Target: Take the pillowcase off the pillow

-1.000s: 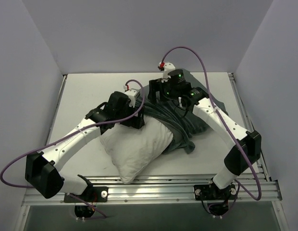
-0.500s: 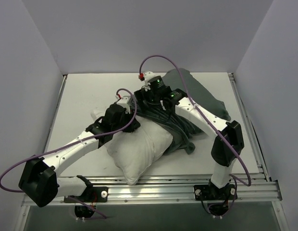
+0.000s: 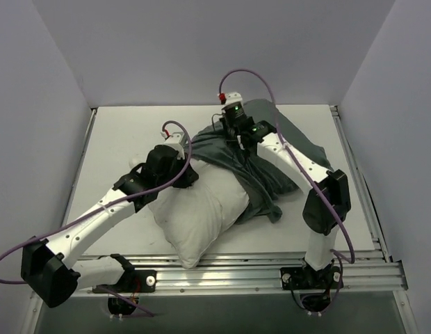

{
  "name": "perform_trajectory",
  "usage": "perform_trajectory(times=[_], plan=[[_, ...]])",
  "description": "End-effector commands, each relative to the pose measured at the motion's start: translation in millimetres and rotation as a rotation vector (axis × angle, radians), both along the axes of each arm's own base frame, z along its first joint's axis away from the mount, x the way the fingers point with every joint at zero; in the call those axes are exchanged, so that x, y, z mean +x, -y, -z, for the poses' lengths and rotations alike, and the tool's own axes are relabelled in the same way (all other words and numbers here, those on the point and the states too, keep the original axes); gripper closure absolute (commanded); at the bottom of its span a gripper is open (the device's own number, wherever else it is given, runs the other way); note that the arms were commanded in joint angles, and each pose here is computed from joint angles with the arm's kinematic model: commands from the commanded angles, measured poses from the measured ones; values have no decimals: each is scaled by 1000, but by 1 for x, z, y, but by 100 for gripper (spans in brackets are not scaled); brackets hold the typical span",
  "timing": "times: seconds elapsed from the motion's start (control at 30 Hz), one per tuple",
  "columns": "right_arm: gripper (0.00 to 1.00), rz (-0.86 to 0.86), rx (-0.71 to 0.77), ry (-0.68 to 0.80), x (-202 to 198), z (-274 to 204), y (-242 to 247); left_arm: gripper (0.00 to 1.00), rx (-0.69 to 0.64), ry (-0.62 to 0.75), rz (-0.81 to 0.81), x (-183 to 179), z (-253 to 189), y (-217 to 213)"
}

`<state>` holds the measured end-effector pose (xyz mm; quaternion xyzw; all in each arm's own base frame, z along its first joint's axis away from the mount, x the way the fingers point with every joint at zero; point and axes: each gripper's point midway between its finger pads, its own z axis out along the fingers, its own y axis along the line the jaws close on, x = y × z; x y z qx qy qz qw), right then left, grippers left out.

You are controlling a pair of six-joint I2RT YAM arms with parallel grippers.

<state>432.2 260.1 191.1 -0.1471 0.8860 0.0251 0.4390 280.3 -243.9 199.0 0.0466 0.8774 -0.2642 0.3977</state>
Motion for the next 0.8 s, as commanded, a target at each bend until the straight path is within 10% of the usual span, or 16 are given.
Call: perform_trajectory(times=[0.0,0.5,0.77], plan=[[100,412,-132,56,44,-20,132,98,171,-123,-53,-40,4,-48],[100,929,46,205,85,-101,324,98,221,-8,-392,-89,-72,-160],[100,470,265,143,110,-89,206,98,101,33,-226,-74,-83,-113]])
